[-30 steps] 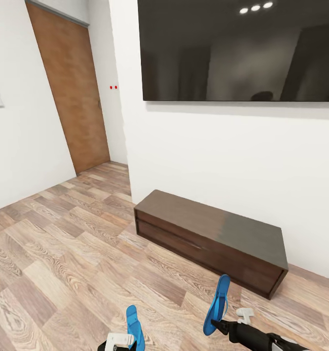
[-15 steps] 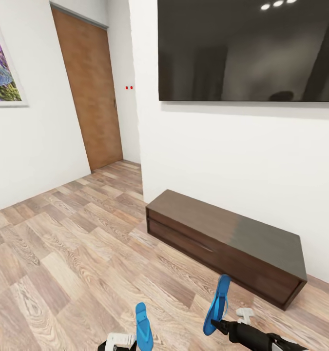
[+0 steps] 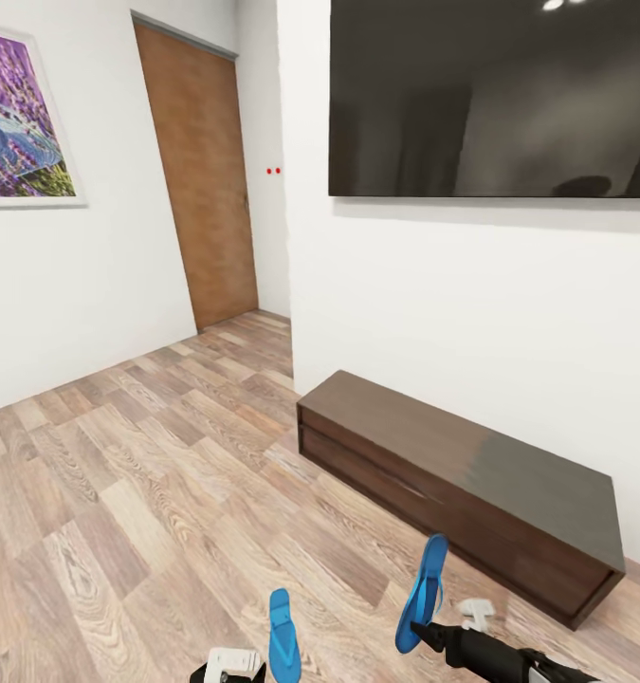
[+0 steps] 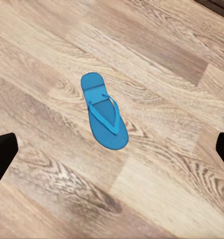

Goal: In the bedroom, move the book from the bed onto either nightstand, and place the two sandals side by side next to the bed.

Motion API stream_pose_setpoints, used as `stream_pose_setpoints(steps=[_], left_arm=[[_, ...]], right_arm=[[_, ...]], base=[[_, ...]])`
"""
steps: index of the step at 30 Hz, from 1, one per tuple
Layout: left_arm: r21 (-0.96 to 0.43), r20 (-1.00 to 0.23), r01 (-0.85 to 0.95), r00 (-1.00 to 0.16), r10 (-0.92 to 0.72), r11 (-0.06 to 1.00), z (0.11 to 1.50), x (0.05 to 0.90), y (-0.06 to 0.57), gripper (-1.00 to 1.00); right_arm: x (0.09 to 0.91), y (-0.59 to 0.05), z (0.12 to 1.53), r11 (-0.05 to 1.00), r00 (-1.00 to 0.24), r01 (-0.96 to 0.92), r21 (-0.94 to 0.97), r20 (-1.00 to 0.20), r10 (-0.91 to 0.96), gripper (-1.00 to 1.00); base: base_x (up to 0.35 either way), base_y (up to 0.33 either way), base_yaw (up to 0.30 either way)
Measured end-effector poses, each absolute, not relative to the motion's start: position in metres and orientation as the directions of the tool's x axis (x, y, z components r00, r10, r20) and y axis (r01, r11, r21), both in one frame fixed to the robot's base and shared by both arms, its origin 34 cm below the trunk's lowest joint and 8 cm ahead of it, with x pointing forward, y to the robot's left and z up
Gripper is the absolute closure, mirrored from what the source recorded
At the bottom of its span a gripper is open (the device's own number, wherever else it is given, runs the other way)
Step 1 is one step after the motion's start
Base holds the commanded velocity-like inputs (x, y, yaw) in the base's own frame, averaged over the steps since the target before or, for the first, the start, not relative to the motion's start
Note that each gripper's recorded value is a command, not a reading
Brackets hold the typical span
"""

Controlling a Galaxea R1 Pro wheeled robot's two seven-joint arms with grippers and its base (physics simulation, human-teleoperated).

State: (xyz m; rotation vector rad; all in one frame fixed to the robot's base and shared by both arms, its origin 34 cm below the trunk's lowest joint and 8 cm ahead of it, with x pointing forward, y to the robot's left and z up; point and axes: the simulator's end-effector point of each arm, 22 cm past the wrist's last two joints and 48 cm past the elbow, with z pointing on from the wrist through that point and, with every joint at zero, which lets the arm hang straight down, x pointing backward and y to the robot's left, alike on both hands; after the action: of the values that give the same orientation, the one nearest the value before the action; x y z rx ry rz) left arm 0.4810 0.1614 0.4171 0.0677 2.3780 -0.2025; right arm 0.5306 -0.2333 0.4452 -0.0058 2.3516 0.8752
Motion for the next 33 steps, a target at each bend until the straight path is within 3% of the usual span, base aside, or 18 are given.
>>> stream_pose_setpoints(steps=[18,30,33], left_arm=[[-0.151,-0.709,0.106,-0.705,-0.033,0.983,0.441,0.508,0.145,-1.00],[-0.275,-0.603,0.107,-0.793,-0.085,0.955,0.530,0.559,0.112,-1.00],[-0.285,-0.570,0.097,-0.817,-0.087,0.954,0.519,0.551,0.111,-1.00]], right_arm=[[0.531,-0.233,0.445,0.780,-0.806,-0.210,0.589,-0.556,0.202,1.00],[0.532,-0.234,0.445,0.784,-0.805,-0.206,0.586,-0.556,0.204,1.00],[0.545,-0.256,0.431,0.856,-0.799,-0.118,0.504,-0.560,0.219,1.00]], base=[[0.024,-0.023,0.000],[0.051,0.000,0.000],[0.000,0.000,0.000]])
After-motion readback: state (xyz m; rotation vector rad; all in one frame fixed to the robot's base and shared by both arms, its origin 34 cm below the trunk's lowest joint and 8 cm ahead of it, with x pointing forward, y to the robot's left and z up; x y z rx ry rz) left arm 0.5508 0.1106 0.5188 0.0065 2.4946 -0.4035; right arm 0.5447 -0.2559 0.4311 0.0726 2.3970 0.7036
